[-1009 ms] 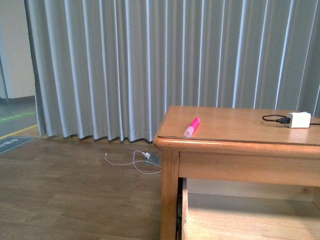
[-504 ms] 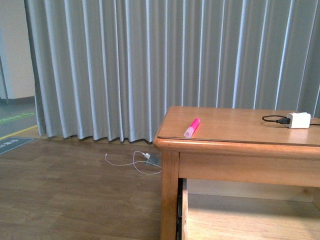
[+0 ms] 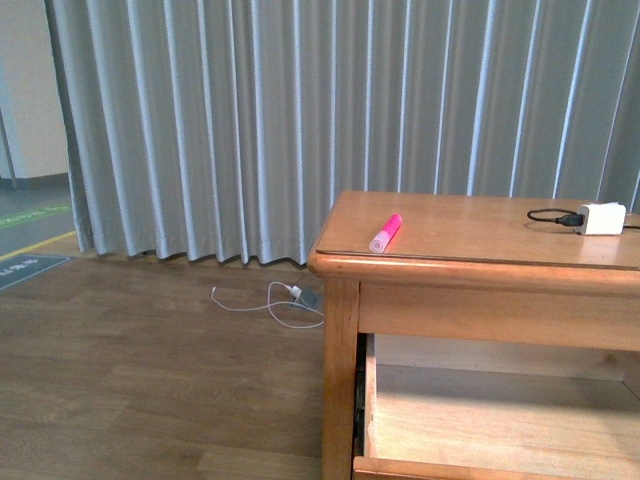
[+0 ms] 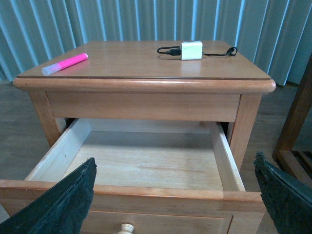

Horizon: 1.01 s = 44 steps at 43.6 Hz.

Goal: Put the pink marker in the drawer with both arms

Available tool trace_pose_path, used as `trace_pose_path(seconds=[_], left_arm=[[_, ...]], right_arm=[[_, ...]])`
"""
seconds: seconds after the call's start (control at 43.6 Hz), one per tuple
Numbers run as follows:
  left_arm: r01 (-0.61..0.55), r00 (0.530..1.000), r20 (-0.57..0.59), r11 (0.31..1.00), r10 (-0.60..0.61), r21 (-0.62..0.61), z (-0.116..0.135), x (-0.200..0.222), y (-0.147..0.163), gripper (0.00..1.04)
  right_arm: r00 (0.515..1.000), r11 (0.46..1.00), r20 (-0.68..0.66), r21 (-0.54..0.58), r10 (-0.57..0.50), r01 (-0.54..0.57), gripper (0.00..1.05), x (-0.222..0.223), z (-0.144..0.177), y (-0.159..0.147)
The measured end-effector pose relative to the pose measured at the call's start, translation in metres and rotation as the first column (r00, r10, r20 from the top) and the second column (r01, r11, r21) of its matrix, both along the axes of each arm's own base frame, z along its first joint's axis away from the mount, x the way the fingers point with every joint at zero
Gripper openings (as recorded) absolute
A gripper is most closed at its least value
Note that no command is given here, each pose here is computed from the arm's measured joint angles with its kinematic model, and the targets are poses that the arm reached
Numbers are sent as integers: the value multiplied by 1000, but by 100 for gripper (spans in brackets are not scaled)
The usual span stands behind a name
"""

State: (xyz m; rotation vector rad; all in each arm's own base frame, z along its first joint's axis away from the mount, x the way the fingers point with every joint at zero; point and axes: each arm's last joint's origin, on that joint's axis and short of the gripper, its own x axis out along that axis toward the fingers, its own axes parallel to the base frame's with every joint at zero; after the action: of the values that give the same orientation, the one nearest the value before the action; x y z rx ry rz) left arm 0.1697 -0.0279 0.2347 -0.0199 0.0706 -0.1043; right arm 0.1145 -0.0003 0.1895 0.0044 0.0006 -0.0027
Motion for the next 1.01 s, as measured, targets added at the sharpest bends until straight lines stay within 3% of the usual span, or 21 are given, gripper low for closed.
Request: trace_pose_path(seconds=[0.321, 0.573, 0.688, 1.009], left_arm=[[202, 977, -86, 978, -197, 58, 30, 97, -54, 99], [228, 970, -103, 971, -220, 72, 40, 182, -116, 99], [254, 964, -104, 964, -246, 73, 43, 203, -145, 99], [254, 963, -115, 963, -244, 85, 41, 245, -189, 99]], right_arm=[[1000, 1000, 0, 0, 0, 0, 96, 0, 0, 0], [1000, 1000, 0, 0, 0, 0, 96, 0, 0, 0], [1000, 1000, 0, 0, 0, 0, 96, 0, 0, 0], [1000, 1000, 0, 0, 0, 0, 96, 0, 0, 0]])
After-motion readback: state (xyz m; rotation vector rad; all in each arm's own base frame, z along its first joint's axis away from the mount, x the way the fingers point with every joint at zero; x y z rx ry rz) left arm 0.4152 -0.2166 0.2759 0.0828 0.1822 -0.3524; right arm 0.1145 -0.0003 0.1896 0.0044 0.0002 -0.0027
